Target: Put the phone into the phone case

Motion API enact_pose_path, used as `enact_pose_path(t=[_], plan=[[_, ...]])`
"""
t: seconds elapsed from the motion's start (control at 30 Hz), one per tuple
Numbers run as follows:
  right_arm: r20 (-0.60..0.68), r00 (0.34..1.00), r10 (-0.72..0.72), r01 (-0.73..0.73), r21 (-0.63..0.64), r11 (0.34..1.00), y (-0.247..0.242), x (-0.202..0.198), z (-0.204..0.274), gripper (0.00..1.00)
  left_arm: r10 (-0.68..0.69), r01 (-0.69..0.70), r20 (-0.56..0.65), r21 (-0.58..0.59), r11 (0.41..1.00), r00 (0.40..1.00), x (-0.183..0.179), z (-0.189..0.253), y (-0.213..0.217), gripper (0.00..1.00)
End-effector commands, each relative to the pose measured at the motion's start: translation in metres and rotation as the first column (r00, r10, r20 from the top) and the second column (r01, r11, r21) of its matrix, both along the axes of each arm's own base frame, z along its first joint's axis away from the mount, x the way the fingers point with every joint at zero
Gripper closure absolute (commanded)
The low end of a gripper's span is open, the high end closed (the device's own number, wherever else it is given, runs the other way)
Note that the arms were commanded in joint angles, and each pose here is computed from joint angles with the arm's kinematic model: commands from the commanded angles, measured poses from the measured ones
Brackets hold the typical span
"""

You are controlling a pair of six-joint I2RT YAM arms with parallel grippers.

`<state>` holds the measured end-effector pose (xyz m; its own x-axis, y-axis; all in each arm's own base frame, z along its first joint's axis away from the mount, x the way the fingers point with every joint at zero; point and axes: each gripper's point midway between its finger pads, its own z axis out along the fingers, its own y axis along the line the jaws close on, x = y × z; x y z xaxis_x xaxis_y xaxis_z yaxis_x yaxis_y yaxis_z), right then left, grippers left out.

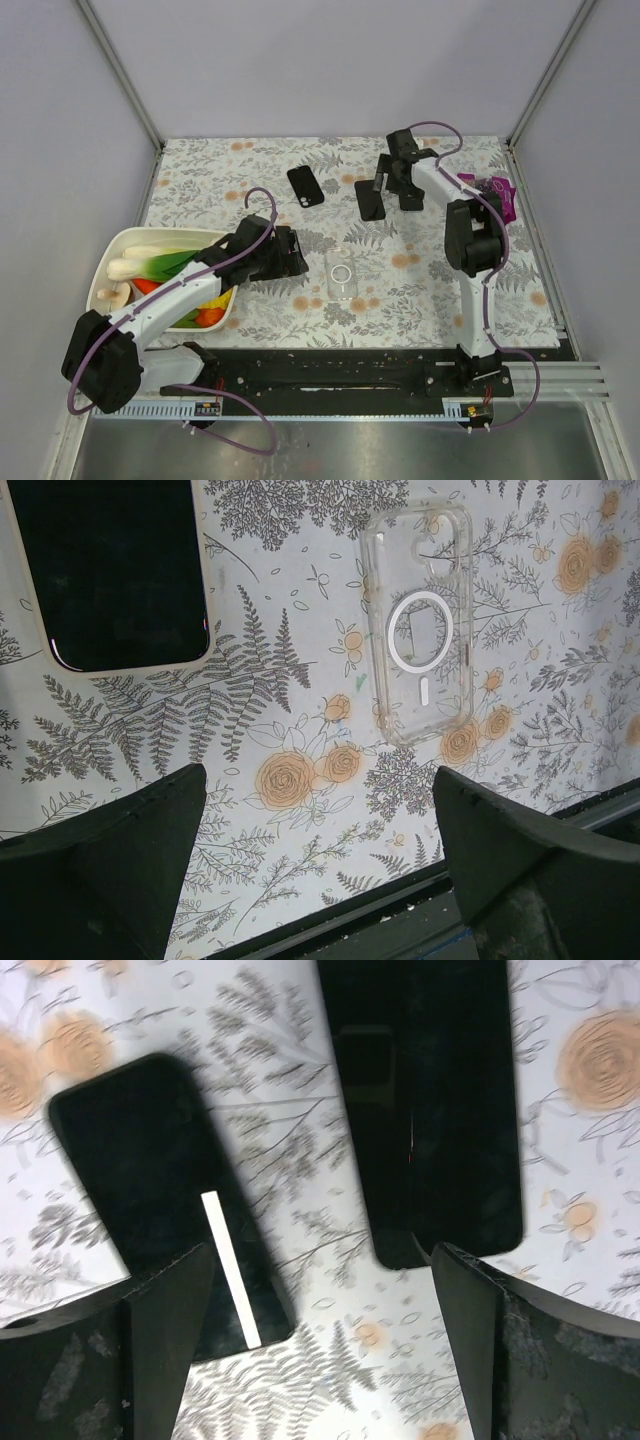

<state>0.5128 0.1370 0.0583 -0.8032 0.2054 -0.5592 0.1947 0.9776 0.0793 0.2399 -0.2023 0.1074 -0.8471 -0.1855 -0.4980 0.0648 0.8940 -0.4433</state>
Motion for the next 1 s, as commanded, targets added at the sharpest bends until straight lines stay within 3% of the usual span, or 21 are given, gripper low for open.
enact_pose_path(t=[0.0, 0.17, 0.37, 0.53, 0.63, 0.97], plan=[[-0.016, 1.000, 0.009, -0.010, -0.041, 0.999, -0.022, 0.014, -0.001, 0.01, -0.029, 0.031, 0.059, -0.041, 0.999, 0.998, 0.008, 0.018, -0.010, 0.02], [-0.037, 0.999, 0.011, -0.012, -0.023, 1.000, -0.038, 0.028, 0.008, 0.00, -0.044, 0.047, 0.050, -0.053, 0.998, 0.998, 0.007, 0.018, -0.014, 0.02], [-0.182, 0.980, 0.075, -0.074, 0.010, 0.997, -0.039, 0.026, -0.013, 0.00, -0.064, 0.067, 0.039, -0.067, 0.995, 0.997, 0.008, 0.019, -0.020, 0.02], [-0.222, 0.970, 0.096, -0.082, 0.072, 0.994, -0.037, 0.026, -0.018, 0.00, -0.075, 0.077, 0.033, -0.073, 0.994, 0.997, 0.008, 0.018, -0.023, 0.02], [-0.235, 0.971, 0.038, -0.025, 0.058, 0.998, -0.052, 0.024, -0.019, 0.01, -0.078, 0.080, 0.031, -0.073, 0.994, 0.996, 0.007, 0.018, -0.024, 0.02], [-0.314, 0.948, 0.047, -0.039, 0.033, 0.999, -0.060, 0.011, -0.032, 0.00, -0.083, 0.084, 0.019, -0.078, 0.993, 0.996, 0.010, 0.016, -0.028, 0.02]])
